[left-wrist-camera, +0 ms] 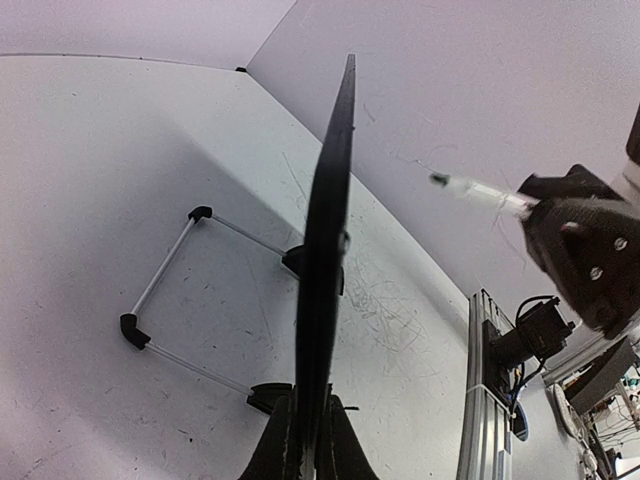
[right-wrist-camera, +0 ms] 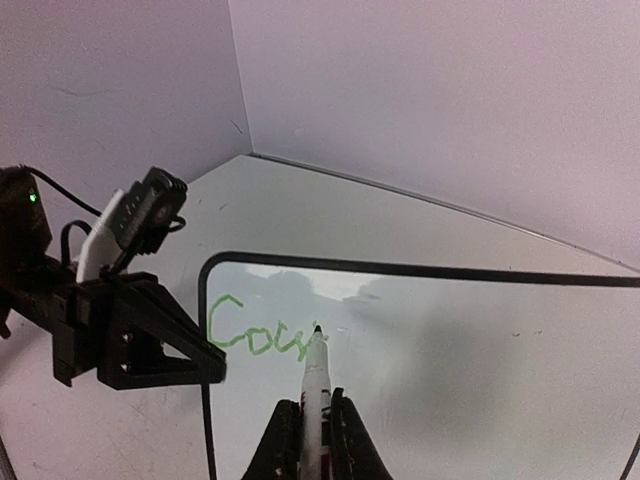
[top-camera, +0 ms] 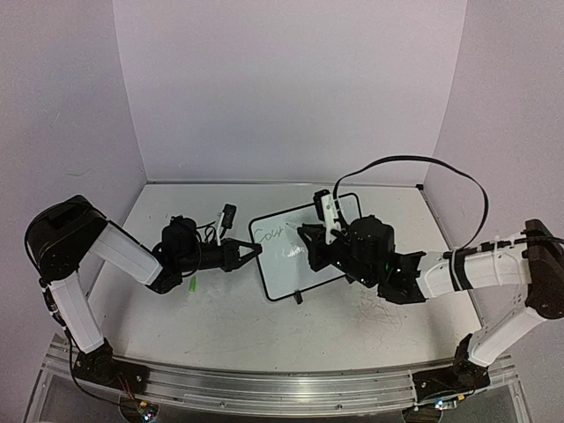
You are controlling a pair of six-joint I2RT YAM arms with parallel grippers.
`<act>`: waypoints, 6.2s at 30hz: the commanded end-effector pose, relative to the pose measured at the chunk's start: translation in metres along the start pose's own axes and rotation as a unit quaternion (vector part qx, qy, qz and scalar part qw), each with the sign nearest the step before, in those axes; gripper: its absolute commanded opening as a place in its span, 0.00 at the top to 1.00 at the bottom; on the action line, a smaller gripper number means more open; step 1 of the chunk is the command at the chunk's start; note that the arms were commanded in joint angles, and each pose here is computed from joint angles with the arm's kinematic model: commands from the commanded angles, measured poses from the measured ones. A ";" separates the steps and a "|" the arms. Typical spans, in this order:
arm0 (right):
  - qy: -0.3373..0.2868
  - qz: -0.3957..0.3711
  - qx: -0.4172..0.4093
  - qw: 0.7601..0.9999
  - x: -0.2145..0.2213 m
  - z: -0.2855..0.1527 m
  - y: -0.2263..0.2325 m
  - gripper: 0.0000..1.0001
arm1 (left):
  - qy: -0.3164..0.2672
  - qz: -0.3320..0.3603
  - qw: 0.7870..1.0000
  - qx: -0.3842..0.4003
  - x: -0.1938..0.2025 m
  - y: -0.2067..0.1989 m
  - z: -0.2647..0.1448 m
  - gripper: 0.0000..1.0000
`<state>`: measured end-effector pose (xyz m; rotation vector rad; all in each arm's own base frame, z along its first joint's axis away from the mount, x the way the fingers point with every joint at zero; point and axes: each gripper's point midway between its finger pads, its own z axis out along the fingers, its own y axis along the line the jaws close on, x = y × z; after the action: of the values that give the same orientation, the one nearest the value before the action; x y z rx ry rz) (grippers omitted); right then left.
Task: Write a sentence on the whiteboard
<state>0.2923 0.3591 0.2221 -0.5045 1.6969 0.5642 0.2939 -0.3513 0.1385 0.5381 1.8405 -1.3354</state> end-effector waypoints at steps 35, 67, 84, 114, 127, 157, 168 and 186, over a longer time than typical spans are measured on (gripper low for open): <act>0.023 -0.011 0.058 0.998 0.007 0.029 -0.014 1.00 | 0.015 -0.013 1.000 -0.017 0.005 0.008 0.000 1.00; 0.045 -0.016 0.039 0.998 0.024 0.028 -0.009 1.00 | 0.009 -0.010 1.000 -0.014 -0.001 0.003 -0.001 1.00; 0.072 -0.016 0.039 0.996 0.044 0.023 -0.012 1.00 | 0.009 -0.010 1.000 -0.014 -0.001 0.003 -0.001 1.00; 0.036 -0.017 0.081 0.996 0.017 0.029 -0.025 1.00 | 0.011 -0.012 1.000 -0.011 0.001 0.002 -0.002 1.00; 0.029 -0.024 0.076 0.996 0.010 0.034 -0.022 1.00 | 0.012 -0.012 1.000 -0.011 0.001 0.003 -0.001 1.00; 0.052 -0.013 0.066 0.996 0.026 0.009 -0.027 1.00 | 0.010 -0.011 1.000 -0.013 0.001 0.002 -0.004 1.00; 0.021 0.017 0.038 0.999 0.000 0.016 -0.029 1.00 | 0.008 -0.010 1.000 -0.012 -0.001 0.000 -0.004 1.00; 0.026 0.010 0.059 0.998 0.010 0.024 -0.035 1.00 | 0.008 -0.009 1.000 -0.011 -0.001 0.000 -0.002 1.00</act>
<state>0.3228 0.3403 0.1903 -0.4617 1.8156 0.4585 0.2933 -0.3508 0.1367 0.5349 1.8593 -1.3299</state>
